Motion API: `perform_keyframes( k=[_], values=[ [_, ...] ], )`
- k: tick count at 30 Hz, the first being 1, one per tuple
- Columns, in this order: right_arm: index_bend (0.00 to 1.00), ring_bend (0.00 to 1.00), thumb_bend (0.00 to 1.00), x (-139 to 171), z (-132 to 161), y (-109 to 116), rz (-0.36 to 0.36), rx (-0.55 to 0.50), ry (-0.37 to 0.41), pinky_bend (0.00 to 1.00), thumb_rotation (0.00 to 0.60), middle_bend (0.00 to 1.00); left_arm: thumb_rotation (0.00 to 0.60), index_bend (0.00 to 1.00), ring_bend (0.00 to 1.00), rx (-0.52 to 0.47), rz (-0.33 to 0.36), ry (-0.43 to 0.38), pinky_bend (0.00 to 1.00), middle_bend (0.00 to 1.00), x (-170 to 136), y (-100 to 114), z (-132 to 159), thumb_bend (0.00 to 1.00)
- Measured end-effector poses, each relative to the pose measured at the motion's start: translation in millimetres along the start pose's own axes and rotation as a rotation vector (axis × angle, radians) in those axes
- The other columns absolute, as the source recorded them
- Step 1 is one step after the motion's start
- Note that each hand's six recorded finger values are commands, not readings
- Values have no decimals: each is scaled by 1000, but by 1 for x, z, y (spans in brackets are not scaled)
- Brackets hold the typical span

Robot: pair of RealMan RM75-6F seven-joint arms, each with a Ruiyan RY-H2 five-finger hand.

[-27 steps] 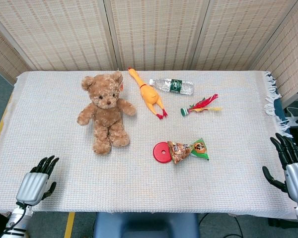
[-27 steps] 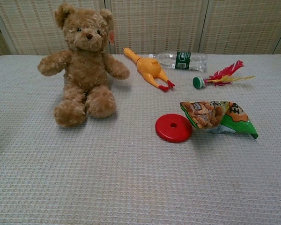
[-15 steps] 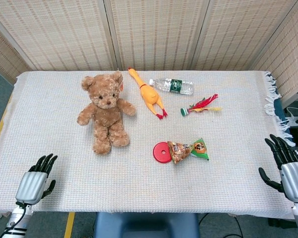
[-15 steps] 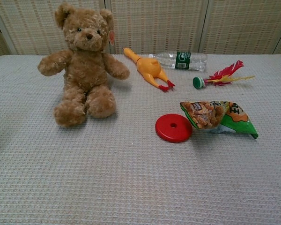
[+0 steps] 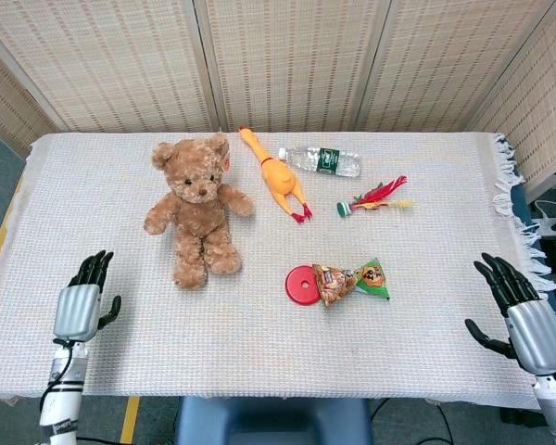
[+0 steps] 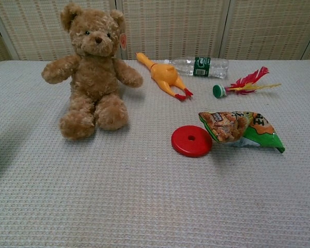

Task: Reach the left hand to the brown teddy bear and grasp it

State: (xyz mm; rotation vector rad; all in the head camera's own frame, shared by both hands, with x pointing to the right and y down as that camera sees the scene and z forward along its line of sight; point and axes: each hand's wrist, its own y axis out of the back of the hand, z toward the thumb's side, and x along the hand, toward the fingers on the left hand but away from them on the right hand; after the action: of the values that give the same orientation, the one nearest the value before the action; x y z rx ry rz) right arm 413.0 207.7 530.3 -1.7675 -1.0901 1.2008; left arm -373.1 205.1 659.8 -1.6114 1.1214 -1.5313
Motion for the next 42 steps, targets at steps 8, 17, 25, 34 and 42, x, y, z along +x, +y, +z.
perform_keyframes(
  k=[8, 17, 25, 34, 42],
  values=[
    [0, 0, 156, -2, -1, 1, 13, -37, 21, 148, 600, 0, 600, 0, 51, -169, 18, 67, 286, 29, 48, -12, 29, 418],
    [0, 0, 156, -1, -3, 2, 33, -59, 14, 148, 600, 0, 600, 0, 52, -186, 14, 119, 285, 29, 87, -26, 47, 426],
    [0, 0, 156, -1, -5, 5, 24, -72, 2, 149, 600, 0, 600, 0, 75, -248, 79, 167, 294, 57, 110, -25, 69, 420],
    [0, 0, 156, -1, -7, 8, 21, -81, -3, 149, 600, 0, 600, 0, 95, -390, 61, 161, 304, 71, 116, -26, 93, 407],
    [0, 0, 157, -3, -7, 8, 23, -84, -6, 149, 600, 0, 600, 67, 144, -473, 71, 177, 335, 154, 120, -24, 108, 403]
  ],
)
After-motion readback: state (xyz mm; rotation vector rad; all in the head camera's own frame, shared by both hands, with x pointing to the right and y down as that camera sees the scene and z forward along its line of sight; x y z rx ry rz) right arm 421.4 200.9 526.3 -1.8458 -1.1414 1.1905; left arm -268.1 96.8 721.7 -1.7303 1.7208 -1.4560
